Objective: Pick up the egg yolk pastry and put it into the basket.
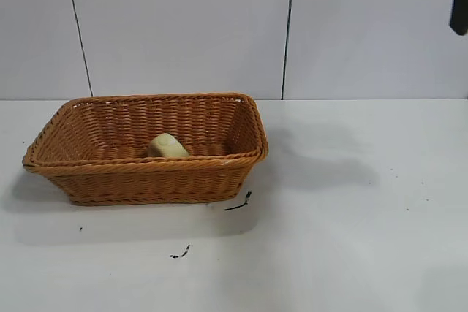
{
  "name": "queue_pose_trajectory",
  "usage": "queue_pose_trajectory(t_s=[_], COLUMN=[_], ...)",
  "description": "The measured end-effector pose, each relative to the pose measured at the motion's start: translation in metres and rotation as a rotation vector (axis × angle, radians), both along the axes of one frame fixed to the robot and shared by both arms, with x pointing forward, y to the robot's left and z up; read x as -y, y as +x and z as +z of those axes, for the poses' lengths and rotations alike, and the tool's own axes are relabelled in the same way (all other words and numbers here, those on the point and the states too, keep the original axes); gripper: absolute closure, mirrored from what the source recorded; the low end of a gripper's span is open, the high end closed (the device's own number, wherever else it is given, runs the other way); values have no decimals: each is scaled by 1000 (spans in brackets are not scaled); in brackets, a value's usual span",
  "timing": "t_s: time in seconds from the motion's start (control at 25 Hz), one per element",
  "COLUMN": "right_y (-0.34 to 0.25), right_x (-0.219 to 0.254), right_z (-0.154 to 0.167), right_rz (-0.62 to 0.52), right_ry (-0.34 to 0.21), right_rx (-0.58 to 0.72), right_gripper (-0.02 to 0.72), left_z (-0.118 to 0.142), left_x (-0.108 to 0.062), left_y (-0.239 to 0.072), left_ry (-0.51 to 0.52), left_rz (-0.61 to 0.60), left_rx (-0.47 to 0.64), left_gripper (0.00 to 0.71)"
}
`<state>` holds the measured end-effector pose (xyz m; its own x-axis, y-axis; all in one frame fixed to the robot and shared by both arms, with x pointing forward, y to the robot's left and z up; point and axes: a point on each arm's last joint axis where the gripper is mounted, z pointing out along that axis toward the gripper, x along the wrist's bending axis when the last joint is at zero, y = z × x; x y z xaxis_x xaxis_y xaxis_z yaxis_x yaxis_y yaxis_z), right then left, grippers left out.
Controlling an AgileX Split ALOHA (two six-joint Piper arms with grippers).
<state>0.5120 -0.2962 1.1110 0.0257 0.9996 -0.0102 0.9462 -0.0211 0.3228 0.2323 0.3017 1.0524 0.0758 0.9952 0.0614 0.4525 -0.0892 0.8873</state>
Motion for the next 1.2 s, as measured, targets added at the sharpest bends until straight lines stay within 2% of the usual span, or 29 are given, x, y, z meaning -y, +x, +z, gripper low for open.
queue_pose_trajectory(t_s=[0.24, 0.48, 0.72, 0.88, 1.12, 1.2], right_y=[-91, -169, -220, -243, -271, -276], right_x=[3, 4, 2, 1, 2, 2], right_z=[-16, -39, -65, -62, -59, -59], right_rz=[0, 4, 43, 61, 66, 66], right_ry=[-14, -13, 1, 5, -1, -1], right_rx=[7, 97, 383, 570, 760, 787], right_gripper=[10, 10, 10, 10, 10, 10], left_z=[0, 0, 0, 0, 0, 0], left_x=[0, 0, 0, 0, 0, 0], left_y=[0, 0, 0, 0, 0, 0], left_ry=[0, 0, 0, 0, 0, 0], left_rz=[0, 0, 0, 0, 0, 0], left_rx=[0, 0, 0, 0, 0, 0], left_gripper=[14, 14, 14, 14, 14, 14])
